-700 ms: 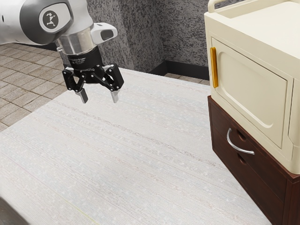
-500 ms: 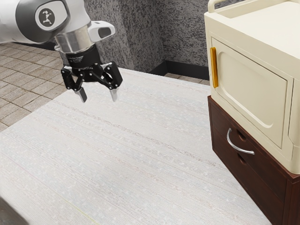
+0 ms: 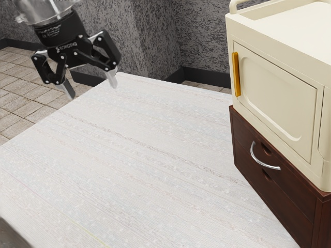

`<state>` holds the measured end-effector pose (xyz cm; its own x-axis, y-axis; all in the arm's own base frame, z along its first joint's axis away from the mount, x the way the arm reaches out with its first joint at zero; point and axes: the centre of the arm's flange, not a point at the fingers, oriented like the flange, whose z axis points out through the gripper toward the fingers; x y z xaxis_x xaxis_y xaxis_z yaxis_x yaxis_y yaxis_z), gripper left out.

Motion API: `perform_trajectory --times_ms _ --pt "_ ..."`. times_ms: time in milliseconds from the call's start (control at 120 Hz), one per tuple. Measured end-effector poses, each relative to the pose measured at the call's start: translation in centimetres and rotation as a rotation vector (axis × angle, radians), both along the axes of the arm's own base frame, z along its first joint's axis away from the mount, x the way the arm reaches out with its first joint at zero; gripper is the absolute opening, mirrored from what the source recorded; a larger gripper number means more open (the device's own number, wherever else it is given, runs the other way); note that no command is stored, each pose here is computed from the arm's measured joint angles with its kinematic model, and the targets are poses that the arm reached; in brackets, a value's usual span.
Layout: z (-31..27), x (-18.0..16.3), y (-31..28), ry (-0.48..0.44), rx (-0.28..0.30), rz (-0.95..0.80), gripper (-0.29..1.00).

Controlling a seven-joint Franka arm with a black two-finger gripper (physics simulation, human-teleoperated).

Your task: Pull the drawer handle with one arm to open the drawer

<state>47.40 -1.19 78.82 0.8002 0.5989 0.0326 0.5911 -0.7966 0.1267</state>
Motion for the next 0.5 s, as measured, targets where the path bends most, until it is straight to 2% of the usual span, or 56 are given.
perform_trajectory --times_ms 133,242,317,500 --pt "-4.2 4.6 -0.4 0.018 -0.085 0.106 0.69" --pt "-4.8 3.7 -0.8 -0.015 -0.120 0.186 0.68" --pt "-5.3 3.2 -3.3 -0.033 -0.136 0.193 0.67" --pt "-12.9 5.3 -6.7 -0.042 -0.224 0.233 0.64"
